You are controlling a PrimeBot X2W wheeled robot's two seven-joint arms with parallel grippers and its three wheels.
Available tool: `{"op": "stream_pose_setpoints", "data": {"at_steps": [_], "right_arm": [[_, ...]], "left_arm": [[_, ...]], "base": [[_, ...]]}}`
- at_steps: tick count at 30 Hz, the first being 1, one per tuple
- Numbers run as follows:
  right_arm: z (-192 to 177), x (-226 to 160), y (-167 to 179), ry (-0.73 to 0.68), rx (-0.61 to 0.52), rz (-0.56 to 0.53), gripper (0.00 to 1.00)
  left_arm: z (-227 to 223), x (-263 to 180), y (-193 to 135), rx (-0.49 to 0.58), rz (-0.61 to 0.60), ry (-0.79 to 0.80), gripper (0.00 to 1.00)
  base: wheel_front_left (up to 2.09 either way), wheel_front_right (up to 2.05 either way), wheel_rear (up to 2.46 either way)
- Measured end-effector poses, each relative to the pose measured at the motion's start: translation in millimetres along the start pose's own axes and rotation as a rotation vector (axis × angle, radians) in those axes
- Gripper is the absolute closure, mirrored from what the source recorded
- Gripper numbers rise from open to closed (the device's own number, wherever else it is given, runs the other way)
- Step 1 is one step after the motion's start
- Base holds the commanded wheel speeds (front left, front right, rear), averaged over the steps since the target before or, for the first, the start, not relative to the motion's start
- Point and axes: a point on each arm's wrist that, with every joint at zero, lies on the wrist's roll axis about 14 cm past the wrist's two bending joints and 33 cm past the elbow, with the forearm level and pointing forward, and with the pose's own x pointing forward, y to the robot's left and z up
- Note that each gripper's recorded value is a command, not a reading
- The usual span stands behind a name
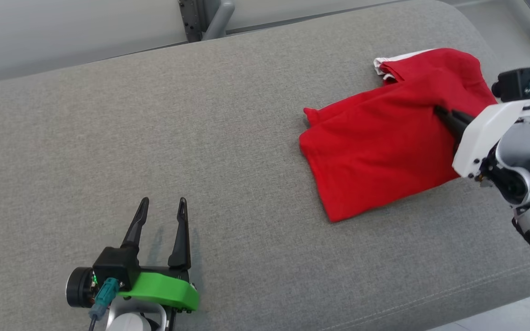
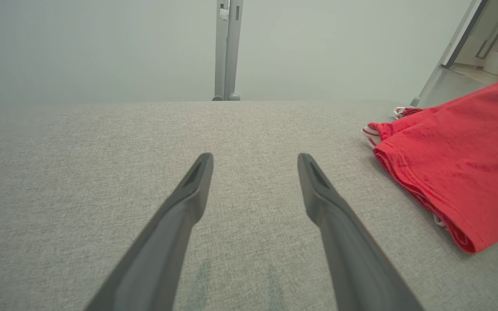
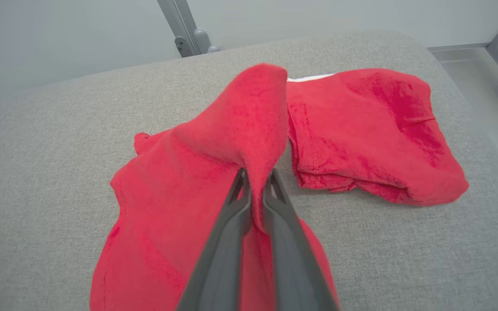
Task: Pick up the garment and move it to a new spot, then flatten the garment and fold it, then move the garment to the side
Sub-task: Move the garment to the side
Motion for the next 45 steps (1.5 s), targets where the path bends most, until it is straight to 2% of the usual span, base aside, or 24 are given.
{"op": "stream_pose_setpoints", "data": {"at_steps": [7,15,22,28,33,41,42,43,44,45], "right_arm": [[44,10,-1,-0.034,-0.074,-0.024,1.00],[82,14,-28,-0.052,-0.166,-0.130,1.00],[86,29,-60,-0.035,-0.188,-0.242,1.00],[85,34,-109,-0.012,-0.193,-0.387,1.00],[62,52,-133,0.030,-0.177,-0.458,1.00],[33,80,-146,0.094,-0.261,-0.509,1.00],[32,82,-148,0.094,-0.277,-0.519,0.77],[31,84,-151,0.098,-0.300,-0.529,0.42],[31,85,-153,0.099,-0.319,-0.540,0.00],[32,86,-155,0.086,-0.330,-0.549,0.00]], "left_arm": [[5,-11,9,0.007,0.036,-0.011,0.00],[2,-17,20,0.009,0.069,-0.003,0.00],[-3,-13,28,0.020,0.079,0.011,0.00],[-12,-12,43,0.038,0.105,0.036,0.00],[-21,-9,58,0.054,0.125,0.060,0.00],[-36,-8,74,0.068,0.149,0.106,0.00],[-38,-8,76,0.068,0.152,0.111,0.00],[-39,-8,77,0.068,0.156,0.115,0.00],[-41,-8,78,0.068,0.157,0.121,0.00],[-43,-9,79,0.067,0.160,0.125,0.00]], "base": [[0.00,0.00,0.00],[0.00,0.00,0.00],[0.00,0.00,0.00],[0.00,0.00,0.00],[0.00,0.00,0.00],[0.00,0.00,0.00],[0.00,0.00,0.00],[0.00,0.00,0.00],[0.00,0.00,0.00],[0.00,0.00,0.00]]}}
